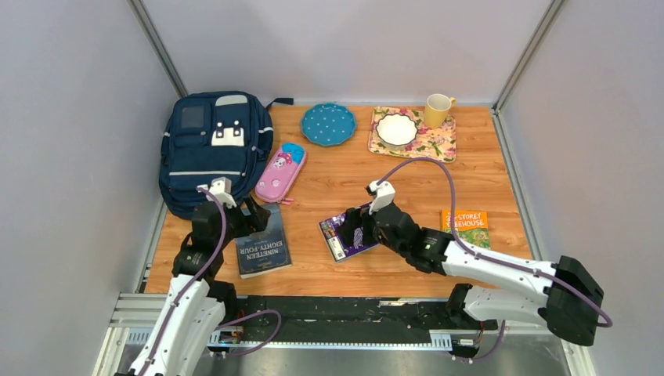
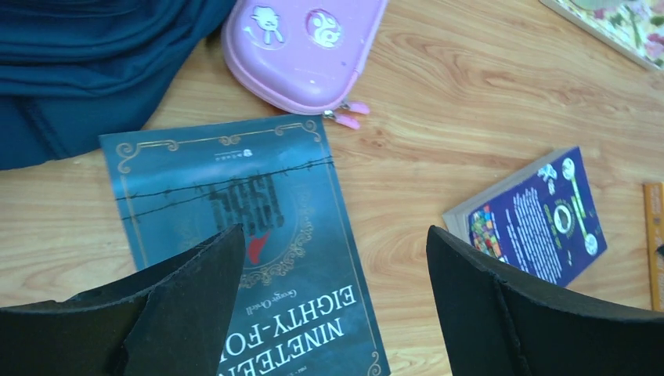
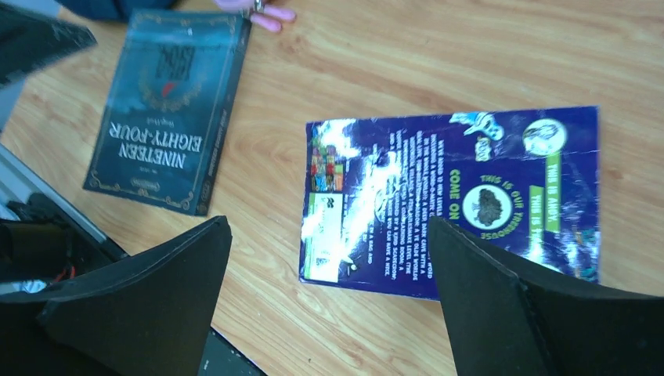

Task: Pack the student bag
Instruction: Move the book to the center of the board, then pick up the student bag at the corner of the board.

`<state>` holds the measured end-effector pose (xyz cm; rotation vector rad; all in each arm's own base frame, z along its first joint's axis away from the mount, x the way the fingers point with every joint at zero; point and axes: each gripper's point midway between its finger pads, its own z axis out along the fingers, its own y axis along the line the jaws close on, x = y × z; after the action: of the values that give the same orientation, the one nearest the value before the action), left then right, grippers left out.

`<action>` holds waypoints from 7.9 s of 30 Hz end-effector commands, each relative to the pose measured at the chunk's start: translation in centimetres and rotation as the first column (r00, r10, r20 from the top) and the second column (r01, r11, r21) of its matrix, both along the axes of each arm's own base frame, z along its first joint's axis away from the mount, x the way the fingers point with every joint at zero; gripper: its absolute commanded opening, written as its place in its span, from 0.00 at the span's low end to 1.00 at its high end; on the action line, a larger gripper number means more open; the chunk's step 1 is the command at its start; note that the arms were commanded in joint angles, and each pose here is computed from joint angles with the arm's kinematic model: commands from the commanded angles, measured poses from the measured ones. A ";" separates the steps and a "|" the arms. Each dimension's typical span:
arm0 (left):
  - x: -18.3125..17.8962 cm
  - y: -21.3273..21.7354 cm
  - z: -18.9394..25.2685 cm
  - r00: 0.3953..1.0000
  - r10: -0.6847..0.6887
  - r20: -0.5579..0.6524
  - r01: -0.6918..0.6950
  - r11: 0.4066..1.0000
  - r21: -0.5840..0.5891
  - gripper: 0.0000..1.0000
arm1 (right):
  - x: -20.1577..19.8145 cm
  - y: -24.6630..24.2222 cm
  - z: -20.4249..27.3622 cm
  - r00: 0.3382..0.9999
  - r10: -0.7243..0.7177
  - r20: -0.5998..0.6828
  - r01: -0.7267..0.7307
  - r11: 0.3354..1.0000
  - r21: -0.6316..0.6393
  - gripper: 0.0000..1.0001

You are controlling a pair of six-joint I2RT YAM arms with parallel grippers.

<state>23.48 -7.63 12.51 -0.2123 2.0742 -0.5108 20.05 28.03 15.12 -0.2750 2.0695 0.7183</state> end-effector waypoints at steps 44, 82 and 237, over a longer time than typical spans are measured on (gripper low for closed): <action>-2.3 5.4 -2.3 0.992 0.108 -0.063 -0.083 0.944 0.320 0.99 | -2.2 14.2 -8.0 0.880 0.308 -0.363 -0.340 0.940 -0.026 1.00; -2.1 4.2 -2.5 0.997 0.041 -0.065 -0.020 0.956 0.293 0.99 | 10.4 -2.5 -6.3 0.935 -0.003 -0.354 -0.022 0.998 -0.067 0.99; 6.9 13.8 -8.8 0.651 0.715 -0.257 -0.709 0.450 -0.544 0.23 | 14.5 13.0 8.7 0.893 0.445 -0.062 -0.413 0.867 0.280 0.98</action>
<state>29.48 6.47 3.04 -1.4428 1.5039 -0.5581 35.21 41.50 21.02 -0.5409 2.0902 1.2799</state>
